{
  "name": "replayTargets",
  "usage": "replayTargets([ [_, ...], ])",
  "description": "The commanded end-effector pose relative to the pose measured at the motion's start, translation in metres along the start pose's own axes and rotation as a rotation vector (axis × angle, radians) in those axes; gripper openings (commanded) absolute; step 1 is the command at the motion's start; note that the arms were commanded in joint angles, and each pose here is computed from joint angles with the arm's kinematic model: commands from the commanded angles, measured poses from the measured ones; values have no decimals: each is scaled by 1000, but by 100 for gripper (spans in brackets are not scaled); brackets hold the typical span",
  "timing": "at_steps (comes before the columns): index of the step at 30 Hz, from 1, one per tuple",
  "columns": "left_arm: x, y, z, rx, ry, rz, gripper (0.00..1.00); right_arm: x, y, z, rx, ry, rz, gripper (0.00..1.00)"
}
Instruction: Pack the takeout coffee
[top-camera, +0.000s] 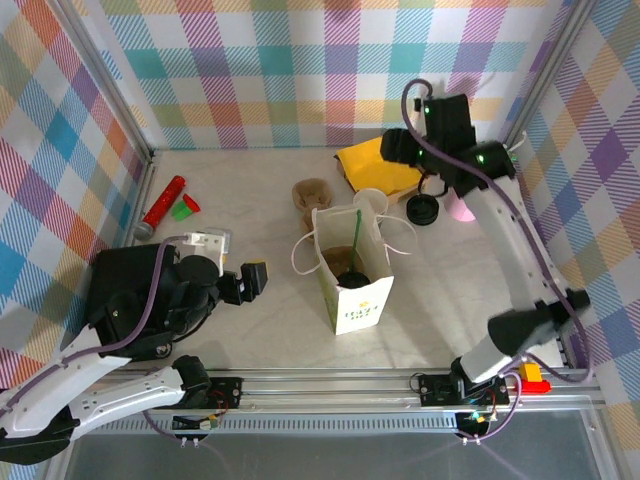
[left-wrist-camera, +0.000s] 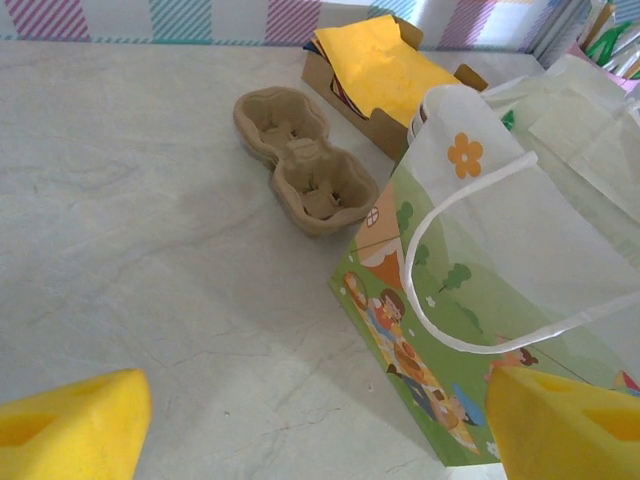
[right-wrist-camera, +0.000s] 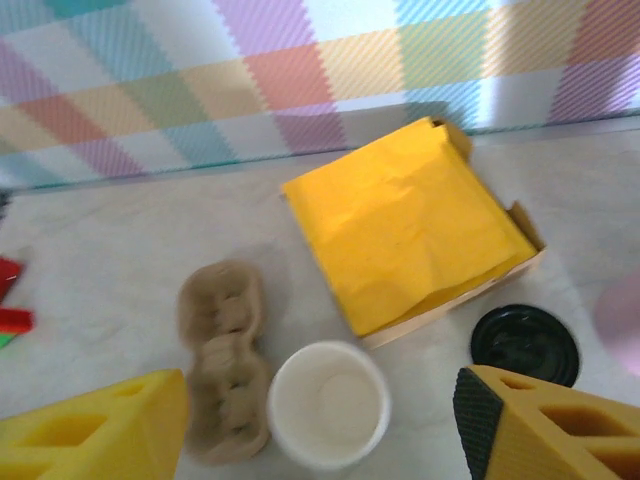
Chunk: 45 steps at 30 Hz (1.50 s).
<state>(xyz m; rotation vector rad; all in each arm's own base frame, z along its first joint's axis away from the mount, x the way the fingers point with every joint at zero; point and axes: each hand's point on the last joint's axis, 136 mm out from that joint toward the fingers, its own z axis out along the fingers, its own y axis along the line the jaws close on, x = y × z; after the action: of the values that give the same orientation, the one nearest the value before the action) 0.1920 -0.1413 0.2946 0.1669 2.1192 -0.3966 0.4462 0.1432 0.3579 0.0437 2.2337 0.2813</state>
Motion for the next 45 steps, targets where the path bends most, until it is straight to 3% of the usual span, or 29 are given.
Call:
replayTargets([
  [1, -6, -8, 0, 31, 1, -31, 85, -3, -11, 33, 44, 46, -50, 73],
  [11, -19, -2, -5, -6, -38, 10, 86, 25, -40, 151, 133, 166, -63, 73],
  [20, -26, -5, -5, -22, -29, 13, 86, 59, -67, 219, 171, 231, -22, 74],
  [37, -23, -5, -2, -31, -16, -28, 83, 104, -79, 285, 129, 337, -48, 83],
  [45, -18, 0, -6, -33, -11, -47, 82, 116, -80, 303, 120, 343, -17, 82],
])
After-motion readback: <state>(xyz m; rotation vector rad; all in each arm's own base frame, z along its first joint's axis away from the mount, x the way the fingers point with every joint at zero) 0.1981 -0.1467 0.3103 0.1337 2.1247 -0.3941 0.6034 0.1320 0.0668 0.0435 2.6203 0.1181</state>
